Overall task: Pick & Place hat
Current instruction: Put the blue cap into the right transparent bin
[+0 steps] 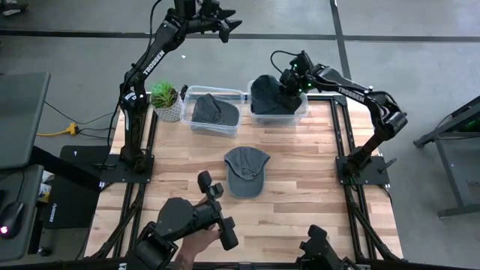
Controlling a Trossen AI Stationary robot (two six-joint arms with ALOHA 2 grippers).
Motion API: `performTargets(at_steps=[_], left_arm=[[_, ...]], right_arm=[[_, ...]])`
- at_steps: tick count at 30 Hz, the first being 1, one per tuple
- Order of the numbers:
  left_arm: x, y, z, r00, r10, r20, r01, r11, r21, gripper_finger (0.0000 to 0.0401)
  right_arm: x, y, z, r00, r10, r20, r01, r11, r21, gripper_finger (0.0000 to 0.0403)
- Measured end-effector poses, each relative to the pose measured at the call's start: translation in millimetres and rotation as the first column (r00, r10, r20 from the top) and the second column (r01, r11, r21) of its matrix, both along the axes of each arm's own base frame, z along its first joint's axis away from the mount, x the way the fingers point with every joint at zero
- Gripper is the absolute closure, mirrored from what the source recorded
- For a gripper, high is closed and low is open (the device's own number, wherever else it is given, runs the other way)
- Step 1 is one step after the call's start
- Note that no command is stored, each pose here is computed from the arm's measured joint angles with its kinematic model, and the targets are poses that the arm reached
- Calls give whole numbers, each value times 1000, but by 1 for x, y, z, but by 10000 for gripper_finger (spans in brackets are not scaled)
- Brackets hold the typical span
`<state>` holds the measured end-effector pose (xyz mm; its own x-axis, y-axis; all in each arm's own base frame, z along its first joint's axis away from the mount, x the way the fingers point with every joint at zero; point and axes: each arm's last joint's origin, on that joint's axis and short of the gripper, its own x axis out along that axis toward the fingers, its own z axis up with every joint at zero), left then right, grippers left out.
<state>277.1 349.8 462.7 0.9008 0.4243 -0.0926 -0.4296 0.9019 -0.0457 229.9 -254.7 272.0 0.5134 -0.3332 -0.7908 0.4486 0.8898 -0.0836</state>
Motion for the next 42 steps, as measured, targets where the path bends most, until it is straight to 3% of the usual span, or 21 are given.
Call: performTargets(at_steps=[14, 28, 36, 42], left_arm=[[1, -2, -3, 999, -34, -14, 33, 999, -26, 163], [1, -2, -5, 999, -46, -26, 45, 998, -48, 163], [1, -2, -5, 999, -46, -28, 45, 998, -51, 163], [1, -2, -6, 998, -46, -30, 44, 998, -53, 163]], right_arm=[[-2, 2, -5, 1000, 4, -2, -4, 1000, -10, 328], [-13, 13, 10, 999, -43, -8, 43, 999, 5, 201], [-29, 29, 32, 998, -41, -43, 39, 998, -52, 192], [-45, 45, 58, 996, -85, -11, 83, 987, -140, 207]])
